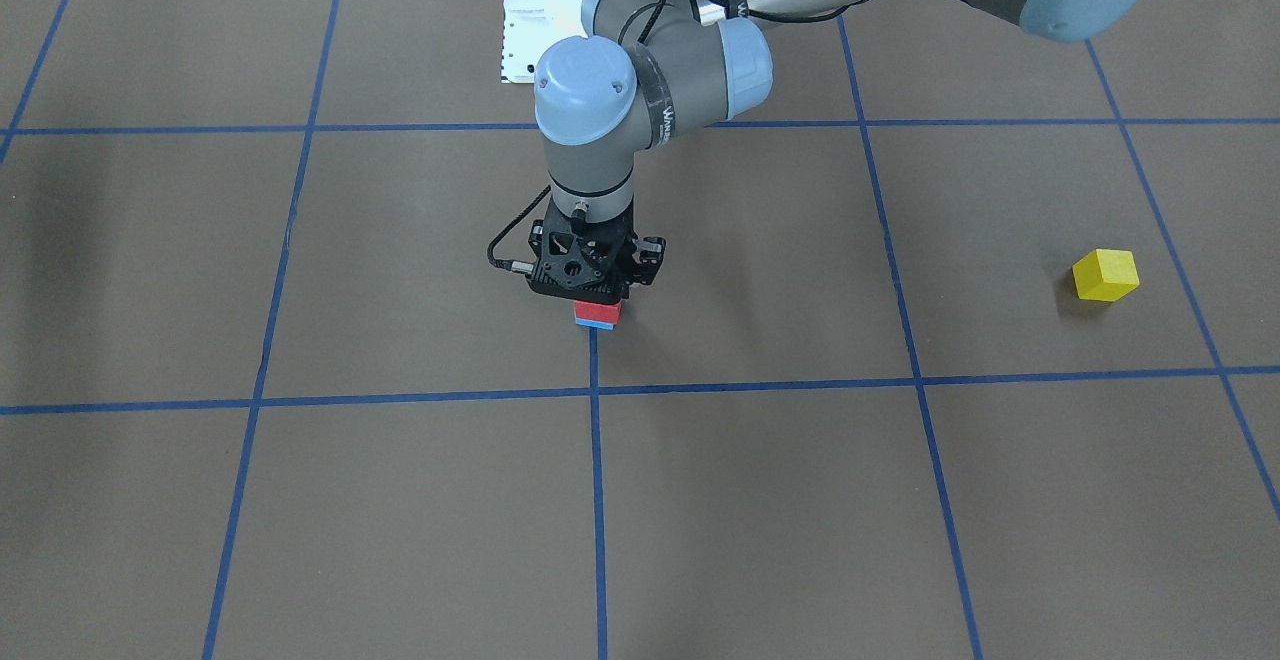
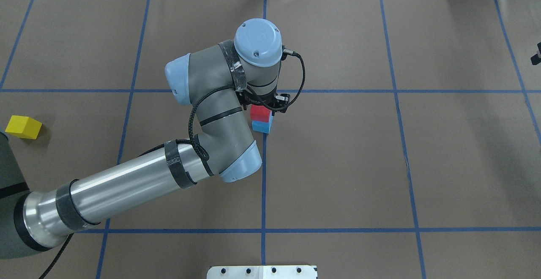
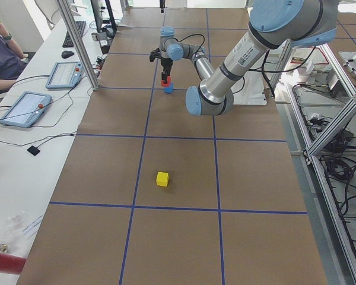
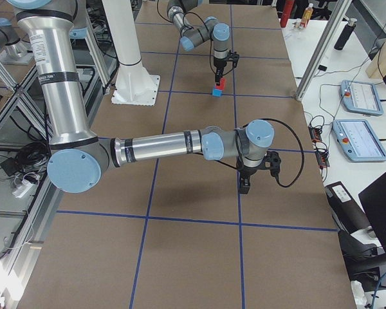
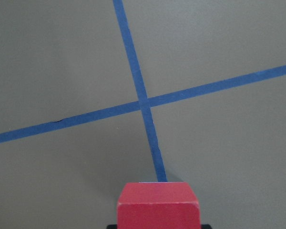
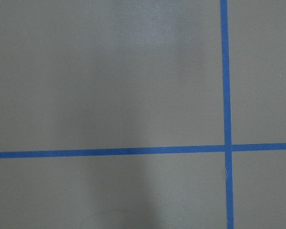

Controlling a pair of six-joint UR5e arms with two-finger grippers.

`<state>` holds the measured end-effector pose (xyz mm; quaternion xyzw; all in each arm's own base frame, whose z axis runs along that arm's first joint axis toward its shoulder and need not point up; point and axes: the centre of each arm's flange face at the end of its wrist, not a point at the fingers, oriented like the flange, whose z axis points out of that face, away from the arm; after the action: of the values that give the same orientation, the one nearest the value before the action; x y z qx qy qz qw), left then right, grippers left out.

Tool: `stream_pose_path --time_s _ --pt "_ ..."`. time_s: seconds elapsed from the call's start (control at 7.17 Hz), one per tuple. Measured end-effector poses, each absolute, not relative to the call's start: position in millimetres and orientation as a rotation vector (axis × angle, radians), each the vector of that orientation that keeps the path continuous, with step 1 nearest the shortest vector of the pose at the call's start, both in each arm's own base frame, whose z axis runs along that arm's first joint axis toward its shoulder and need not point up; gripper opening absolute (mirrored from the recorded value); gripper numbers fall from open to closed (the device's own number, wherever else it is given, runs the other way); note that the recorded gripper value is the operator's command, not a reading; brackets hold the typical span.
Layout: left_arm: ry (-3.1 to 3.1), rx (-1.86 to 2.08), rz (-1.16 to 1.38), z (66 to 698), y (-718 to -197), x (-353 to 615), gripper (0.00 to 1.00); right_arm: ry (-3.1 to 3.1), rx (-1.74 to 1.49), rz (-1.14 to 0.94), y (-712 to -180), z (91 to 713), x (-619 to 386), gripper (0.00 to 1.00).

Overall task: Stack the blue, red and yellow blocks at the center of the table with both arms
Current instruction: 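Lower the red cube onto the blue cube and open the left gripper, then raise the left gripper and move it back toward the yellow cube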

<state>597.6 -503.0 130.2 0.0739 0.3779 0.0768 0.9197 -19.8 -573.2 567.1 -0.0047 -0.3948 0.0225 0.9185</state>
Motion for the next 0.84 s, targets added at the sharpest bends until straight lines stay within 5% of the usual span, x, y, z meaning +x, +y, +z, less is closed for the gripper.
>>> stream_pose_path --time_s 0.84 --pt "0.751 0.16 0.17 134.4 -520.3 425.3 1.0 -0.814 -0.006 0.052 -573.7 566.6 -15.6 1.0"
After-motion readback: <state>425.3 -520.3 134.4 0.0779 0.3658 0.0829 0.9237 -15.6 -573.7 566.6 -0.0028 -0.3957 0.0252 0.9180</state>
